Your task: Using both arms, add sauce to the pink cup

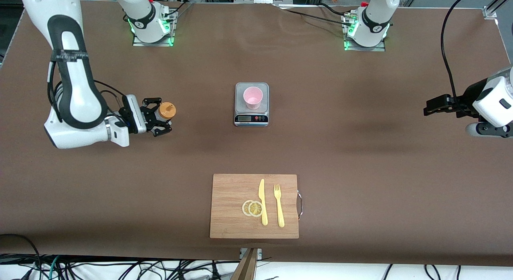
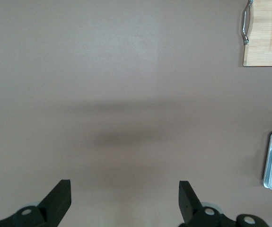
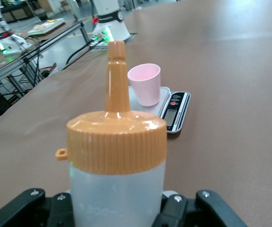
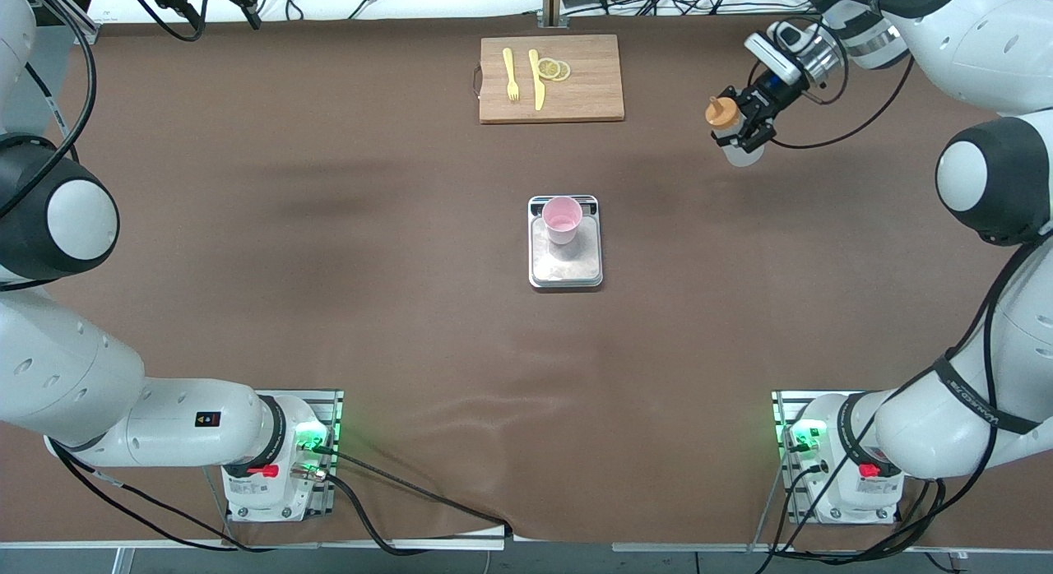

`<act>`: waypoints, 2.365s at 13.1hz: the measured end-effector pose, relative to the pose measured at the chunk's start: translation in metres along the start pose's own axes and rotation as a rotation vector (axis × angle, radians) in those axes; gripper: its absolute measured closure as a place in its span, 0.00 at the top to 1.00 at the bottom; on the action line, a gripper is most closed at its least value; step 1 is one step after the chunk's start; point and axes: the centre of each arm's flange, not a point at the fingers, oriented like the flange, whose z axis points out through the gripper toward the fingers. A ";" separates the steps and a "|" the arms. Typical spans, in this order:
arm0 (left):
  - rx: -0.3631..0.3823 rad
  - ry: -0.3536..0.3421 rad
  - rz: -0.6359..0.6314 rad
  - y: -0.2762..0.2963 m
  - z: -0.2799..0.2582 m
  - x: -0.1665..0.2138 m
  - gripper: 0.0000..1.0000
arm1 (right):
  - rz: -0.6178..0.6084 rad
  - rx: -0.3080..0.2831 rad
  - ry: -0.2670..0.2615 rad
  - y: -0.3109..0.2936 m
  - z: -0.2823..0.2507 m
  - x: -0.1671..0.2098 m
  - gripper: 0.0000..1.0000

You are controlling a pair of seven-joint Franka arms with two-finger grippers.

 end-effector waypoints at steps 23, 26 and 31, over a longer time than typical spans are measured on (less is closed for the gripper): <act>0.000 0.000 0.000 0.000 0.000 0.000 1.00 | -0.129 -0.158 0.314 -0.047 -0.049 -0.207 1.00; 0.000 0.000 0.000 0.000 0.000 0.000 1.00 | -0.023 -0.193 0.261 -0.058 -0.097 -0.206 1.00; 0.000 0.000 0.000 0.000 0.000 0.000 1.00 | 0.315 -0.188 0.192 -0.077 -0.175 -0.150 1.00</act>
